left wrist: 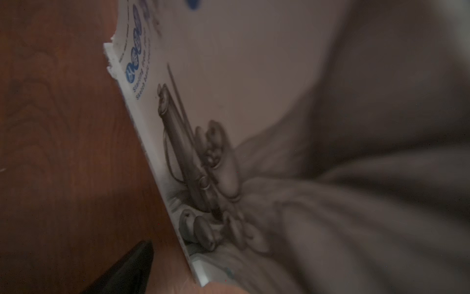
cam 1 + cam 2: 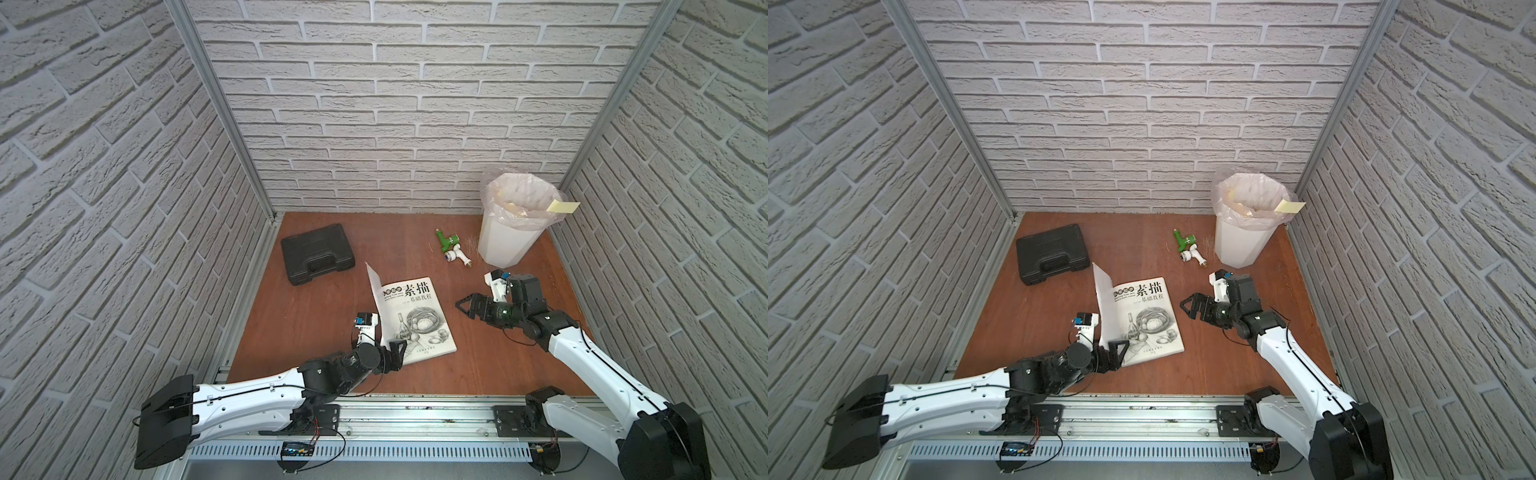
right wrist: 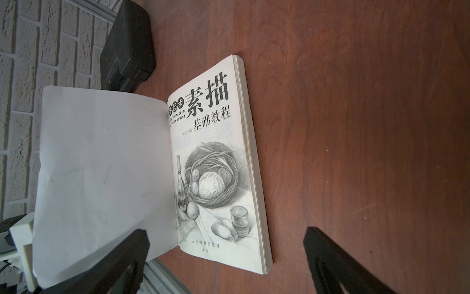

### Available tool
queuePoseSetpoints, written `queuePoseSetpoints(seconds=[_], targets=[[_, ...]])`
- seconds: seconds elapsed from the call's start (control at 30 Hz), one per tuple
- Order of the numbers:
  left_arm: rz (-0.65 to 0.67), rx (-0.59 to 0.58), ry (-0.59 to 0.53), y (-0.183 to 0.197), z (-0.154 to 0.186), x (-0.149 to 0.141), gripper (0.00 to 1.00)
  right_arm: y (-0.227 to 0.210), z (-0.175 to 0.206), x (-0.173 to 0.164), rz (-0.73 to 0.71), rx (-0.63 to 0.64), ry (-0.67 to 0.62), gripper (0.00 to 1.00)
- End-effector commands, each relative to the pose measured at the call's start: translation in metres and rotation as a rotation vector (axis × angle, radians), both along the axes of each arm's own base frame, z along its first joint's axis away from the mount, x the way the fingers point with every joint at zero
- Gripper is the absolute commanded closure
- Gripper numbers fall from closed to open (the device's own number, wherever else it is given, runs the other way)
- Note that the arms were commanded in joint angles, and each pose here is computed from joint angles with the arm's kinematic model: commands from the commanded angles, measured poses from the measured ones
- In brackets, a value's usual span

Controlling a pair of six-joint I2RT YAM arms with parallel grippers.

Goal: Peel off the used sticky note
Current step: Close the book at the center of the board.

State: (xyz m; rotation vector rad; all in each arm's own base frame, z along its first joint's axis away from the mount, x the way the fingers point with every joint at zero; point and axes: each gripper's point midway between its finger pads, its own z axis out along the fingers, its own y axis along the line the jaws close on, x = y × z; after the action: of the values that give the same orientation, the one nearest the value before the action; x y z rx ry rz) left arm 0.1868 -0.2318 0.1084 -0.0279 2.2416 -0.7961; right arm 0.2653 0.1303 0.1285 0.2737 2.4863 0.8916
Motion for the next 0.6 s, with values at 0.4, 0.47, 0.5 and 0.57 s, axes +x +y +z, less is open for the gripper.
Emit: queuePoseSetpoints(seconds=[0.4, 0.47, 0.5, 0.57], targets=[[-0.279, -0.027, 0.016, -0.100, 0.005, 0.039, 0.02, -0.011, 0.016, 0.000, -0.032, 0.009, -0.062, 0.00], [-0.286, -0.028, 0.036, -0.106, -0.006, 0.045, 0.02, -0.014, 0.017, -0.001, -0.037, 0.004, -0.064, 0.00], [-0.289, -0.031, 0.049, -0.110, -0.012, 0.049, 0.02, -0.016, 0.017, -0.002, -0.042, 0.001, -0.064, 0.00], [-0.287, -0.040, 0.069, -0.115, -0.023, 0.055, 0.02, -0.019, 0.018, -0.003, -0.047, 0.001, -0.066, 0.00]])
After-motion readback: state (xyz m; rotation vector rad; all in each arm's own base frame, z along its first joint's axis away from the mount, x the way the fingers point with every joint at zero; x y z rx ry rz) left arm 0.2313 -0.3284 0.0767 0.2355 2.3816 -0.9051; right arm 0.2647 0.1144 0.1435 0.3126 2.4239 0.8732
